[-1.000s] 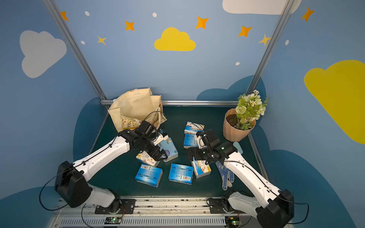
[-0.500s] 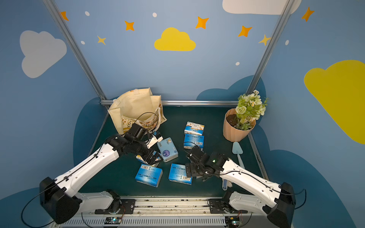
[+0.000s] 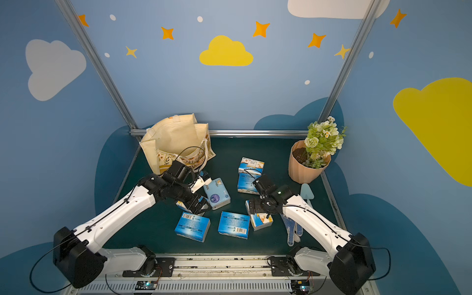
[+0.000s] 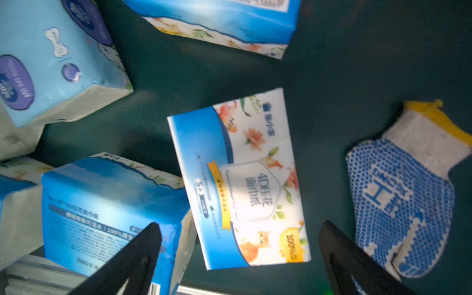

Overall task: Put tissues into the canvas bag
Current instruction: Pick up the pack of facial tissues from the center of the board.

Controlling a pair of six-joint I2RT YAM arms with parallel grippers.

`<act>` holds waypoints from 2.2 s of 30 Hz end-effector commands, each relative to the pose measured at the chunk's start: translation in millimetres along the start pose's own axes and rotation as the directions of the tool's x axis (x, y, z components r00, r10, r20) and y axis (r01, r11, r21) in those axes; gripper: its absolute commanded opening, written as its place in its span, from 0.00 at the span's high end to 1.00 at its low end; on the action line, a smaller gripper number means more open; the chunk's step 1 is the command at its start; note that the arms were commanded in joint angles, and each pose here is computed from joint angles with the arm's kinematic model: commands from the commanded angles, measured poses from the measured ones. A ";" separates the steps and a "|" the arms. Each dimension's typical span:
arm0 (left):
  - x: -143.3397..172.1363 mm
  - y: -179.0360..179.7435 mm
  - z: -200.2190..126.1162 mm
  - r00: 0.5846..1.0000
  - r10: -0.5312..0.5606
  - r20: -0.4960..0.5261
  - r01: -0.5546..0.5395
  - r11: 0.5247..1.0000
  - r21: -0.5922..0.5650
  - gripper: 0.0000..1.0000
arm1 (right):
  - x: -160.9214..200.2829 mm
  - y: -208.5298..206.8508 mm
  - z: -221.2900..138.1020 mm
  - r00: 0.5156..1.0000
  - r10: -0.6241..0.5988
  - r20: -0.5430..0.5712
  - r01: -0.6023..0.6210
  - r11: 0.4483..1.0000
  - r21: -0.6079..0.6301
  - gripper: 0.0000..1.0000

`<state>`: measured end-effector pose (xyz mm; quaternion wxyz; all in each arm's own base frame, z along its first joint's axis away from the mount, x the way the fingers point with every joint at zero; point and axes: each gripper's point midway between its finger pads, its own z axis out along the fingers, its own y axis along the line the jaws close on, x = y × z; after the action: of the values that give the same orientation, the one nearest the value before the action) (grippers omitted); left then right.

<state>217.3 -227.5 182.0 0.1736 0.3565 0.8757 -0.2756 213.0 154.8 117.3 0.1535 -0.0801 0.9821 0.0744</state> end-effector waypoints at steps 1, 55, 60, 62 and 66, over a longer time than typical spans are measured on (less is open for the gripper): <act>0.4 -8.4 -1.9 1.000 0.009 0.004 -0.009 0.999 0.041 0.00 | -12.8 15.3 -0.4 0.995 -0.102 0.009 0.103 0.993 -0.065 0.03; 2.4 -11.1 -28.7 0.995 0.099 0.032 -0.098 0.995 -0.032 0.00 | -10.3 -6.9 62.2 0.989 -0.111 -0.099 0.124 0.984 0.130 0.38; 12.9 -4.8 -35.7 0.994 0.105 0.016 -0.103 0.991 -0.090 0.00 | -19.7 -5.0 42.9 0.990 -0.113 -0.079 0.122 0.984 0.131 0.33; 20.7 1.8 -40.1 0.994 0.113 -0.002 -0.112 0.984 -0.138 0.00 | -28.0 -2.8 28.5 0.992 -0.111 -0.060 0.118 0.984 0.130 0.33; 30.5 17.9 -50.4 0.996 0.090 0.017 -0.084 0.970 -0.229 0.00 | -48.1 10.1 -8.5 0.992 -0.121 -0.023 0.123 0.988 0.093 0.34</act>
<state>202.9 -193.3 207.8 0.2349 0.3852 0.8664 -0.2139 249.9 167.6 99.9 0.1275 -0.1332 0.9829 0.0036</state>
